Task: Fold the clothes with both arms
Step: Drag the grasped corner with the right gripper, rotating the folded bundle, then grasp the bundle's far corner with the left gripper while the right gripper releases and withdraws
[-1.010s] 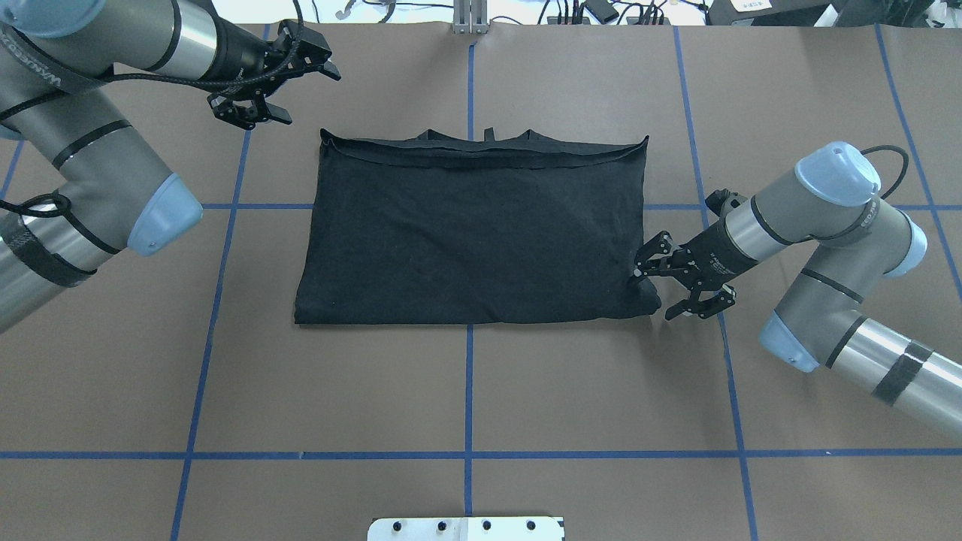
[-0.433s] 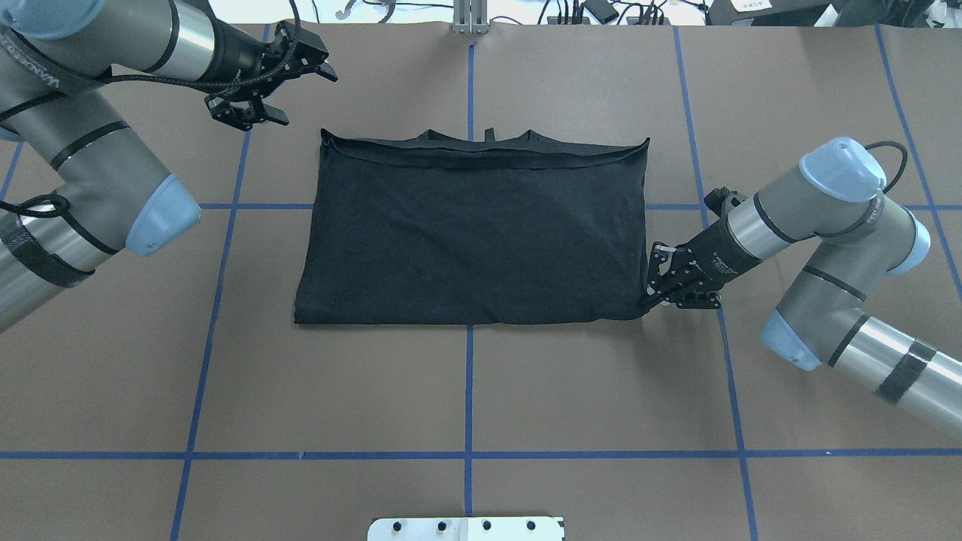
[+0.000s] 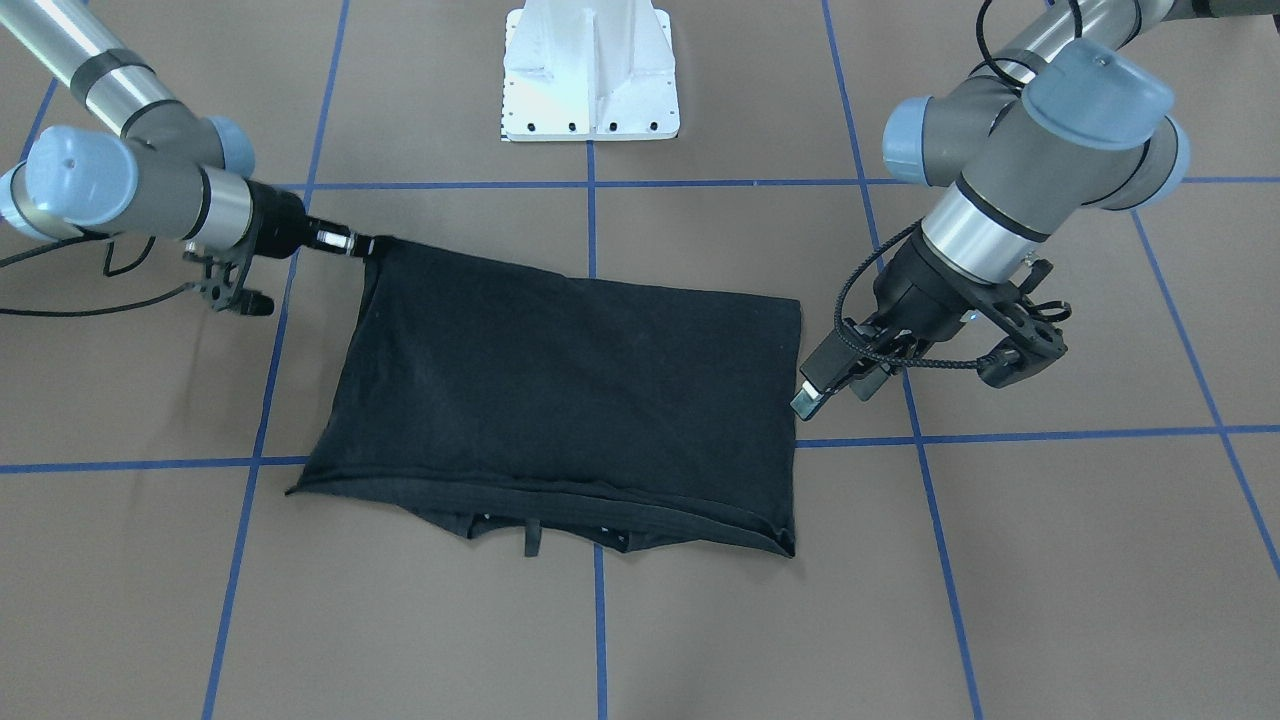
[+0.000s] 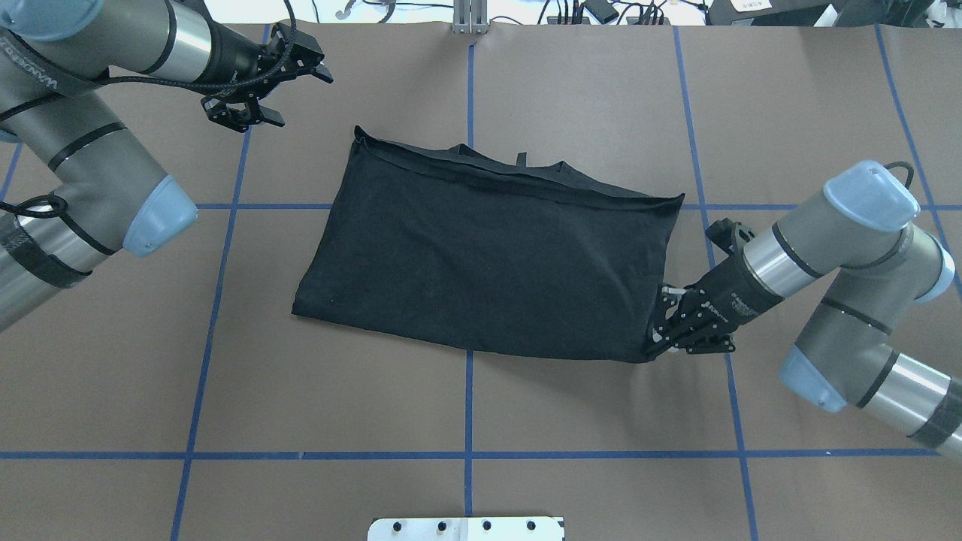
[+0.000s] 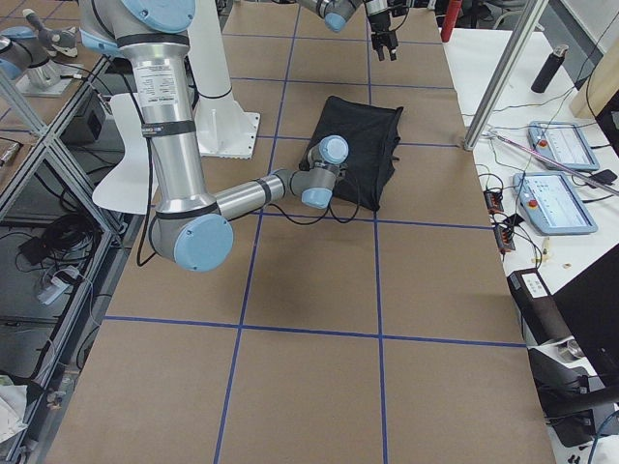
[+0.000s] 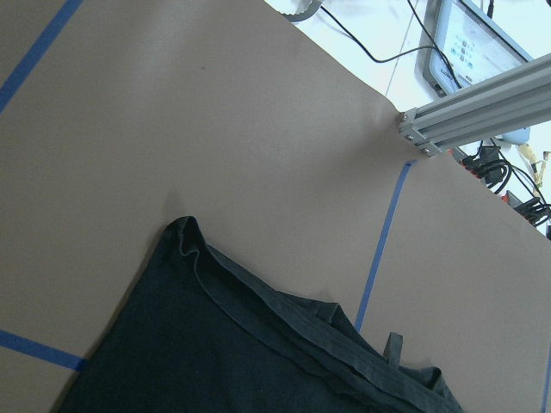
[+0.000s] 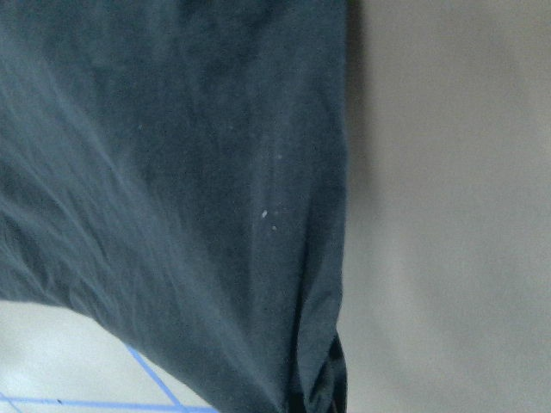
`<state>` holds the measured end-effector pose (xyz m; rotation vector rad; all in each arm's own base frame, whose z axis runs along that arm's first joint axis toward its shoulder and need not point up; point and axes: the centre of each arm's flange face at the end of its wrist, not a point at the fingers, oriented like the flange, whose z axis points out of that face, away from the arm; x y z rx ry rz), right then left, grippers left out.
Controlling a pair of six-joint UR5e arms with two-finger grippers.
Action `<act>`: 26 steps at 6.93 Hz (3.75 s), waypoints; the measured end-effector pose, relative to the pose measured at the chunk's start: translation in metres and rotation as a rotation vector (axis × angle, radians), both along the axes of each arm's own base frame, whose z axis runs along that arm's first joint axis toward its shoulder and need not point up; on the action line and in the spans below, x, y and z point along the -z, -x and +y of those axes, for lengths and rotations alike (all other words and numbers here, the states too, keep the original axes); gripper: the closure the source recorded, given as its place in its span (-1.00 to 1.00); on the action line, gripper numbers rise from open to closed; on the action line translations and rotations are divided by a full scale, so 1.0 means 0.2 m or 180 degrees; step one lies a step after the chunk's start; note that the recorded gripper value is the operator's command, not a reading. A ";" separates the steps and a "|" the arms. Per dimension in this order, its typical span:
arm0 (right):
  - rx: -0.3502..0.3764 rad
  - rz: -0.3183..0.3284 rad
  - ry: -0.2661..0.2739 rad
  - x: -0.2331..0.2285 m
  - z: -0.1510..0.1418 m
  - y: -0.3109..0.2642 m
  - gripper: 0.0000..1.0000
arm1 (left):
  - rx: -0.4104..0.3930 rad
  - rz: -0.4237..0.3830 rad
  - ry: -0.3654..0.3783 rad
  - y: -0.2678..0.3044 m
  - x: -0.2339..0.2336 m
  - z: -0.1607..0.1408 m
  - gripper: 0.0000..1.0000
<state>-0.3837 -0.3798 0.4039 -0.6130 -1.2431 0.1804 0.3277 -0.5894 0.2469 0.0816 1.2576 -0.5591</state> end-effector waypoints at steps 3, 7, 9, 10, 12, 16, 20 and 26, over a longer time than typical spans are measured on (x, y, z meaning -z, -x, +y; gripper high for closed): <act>0.0650 -0.0351 -0.0224 0.32 0.45 0.31 1.00 | 0.0012 -0.0055 0.0061 0.00 -0.09 0.01 -1.00; 0.0985 -0.0566 -0.0313 0.51 0.64 0.46 -1.00 | 0.0013 -0.0086 0.0088 -0.01 -0.14 0.02 -1.00; 0.0910 -0.0609 -0.0345 0.54 0.57 0.39 -1.00 | -0.0004 -0.0082 0.0079 -0.02 -0.14 0.03 -1.00; 0.0789 -0.0623 -0.0372 0.56 0.49 0.33 -1.00 | -0.0015 -0.0083 0.0079 -0.02 -0.15 0.05 -1.00; 0.0367 -0.0603 -0.0423 0.56 0.21 0.13 -1.00 | -0.0102 -0.0156 0.0132 -0.09 -0.28 0.18 -1.00; -0.0194 -0.0552 -0.0477 0.55 -0.11 -0.17 -1.00 | -0.0217 -0.0499 0.0194 -0.49 -0.55 0.47 -1.00; -0.0337 -0.0527 -0.0496 0.54 -0.16 -0.20 -1.00 | -0.0320 -0.0629 0.0265 -0.58 -0.69 0.58 -1.00; -0.0408 -0.0520 -0.0509 0.54 -0.19 -0.23 -1.00 | -0.0458 -0.0660 0.0281 -0.69 -0.71 0.68 0.11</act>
